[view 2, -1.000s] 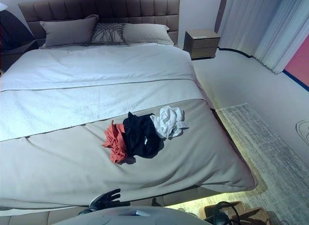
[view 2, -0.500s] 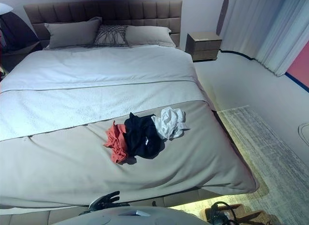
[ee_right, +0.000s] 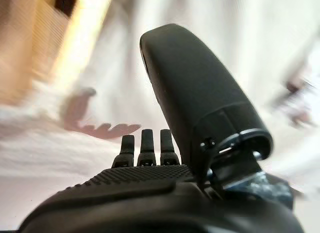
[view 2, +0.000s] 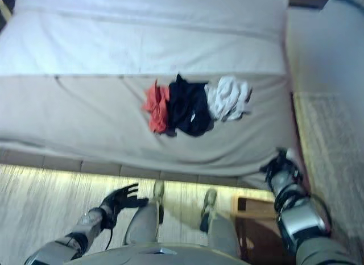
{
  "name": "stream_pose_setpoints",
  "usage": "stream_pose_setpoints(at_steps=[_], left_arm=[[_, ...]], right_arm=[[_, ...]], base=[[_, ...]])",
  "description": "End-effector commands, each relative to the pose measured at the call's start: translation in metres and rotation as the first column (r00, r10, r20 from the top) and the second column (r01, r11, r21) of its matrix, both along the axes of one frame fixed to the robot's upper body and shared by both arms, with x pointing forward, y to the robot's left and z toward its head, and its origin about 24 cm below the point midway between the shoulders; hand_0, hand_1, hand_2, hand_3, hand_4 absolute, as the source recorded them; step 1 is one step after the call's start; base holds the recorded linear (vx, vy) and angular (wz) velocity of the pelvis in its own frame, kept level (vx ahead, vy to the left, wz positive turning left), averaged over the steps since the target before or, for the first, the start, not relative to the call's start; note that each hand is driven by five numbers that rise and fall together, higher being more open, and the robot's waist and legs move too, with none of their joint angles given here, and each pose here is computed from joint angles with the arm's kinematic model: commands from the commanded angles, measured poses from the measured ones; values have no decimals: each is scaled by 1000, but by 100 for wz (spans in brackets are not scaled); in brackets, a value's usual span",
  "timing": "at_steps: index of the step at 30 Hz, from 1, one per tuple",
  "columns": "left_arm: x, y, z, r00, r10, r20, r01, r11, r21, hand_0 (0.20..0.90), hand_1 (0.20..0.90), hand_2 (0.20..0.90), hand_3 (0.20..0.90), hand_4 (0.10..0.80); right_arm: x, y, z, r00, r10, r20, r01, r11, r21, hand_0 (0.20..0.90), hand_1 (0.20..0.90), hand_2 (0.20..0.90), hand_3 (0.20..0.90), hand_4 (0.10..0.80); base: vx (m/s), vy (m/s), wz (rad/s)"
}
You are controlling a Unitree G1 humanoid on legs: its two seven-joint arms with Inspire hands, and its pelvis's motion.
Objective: Pick up the clothes from the bed and place them into the basket
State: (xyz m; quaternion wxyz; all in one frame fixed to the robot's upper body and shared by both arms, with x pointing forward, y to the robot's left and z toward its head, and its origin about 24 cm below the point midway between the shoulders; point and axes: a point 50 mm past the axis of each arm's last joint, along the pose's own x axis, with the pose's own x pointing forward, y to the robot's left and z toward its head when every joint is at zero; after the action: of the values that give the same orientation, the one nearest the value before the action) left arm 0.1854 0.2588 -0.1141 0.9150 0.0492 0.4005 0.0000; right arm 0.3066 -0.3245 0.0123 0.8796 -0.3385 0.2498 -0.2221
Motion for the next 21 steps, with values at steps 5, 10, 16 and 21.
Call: stream_pose_setpoints(at_steps=[5,10,16,21], left_arm=[[-20,24,4,998,59,29,-60,997,40,900,900,900,900,800],[-20,28,8,997,62,44,-63,998,29,900,900,900,900,800],[-13,27,12,993,87,78,-86,996,-10,900,900,900,900,800],[-17,28,13,992,104,73,-103,994,-25,900,900,900,900,800]], right_arm=[[41,-7,93,944,184,272,-131,970,-203,900,900,900,900,800],[54,-16,138,936,169,310,-80,957,-279,900,900,900,900,800],[59,-30,193,936,87,340,80,891,-447,900,900,900,900,800],[59,-27,238,891,129,436,196,755,-625,900,900,900,900,800]], base=[[-11,-55,18],[-11,-32,7],[24,-17,8],[-9,6,5]])
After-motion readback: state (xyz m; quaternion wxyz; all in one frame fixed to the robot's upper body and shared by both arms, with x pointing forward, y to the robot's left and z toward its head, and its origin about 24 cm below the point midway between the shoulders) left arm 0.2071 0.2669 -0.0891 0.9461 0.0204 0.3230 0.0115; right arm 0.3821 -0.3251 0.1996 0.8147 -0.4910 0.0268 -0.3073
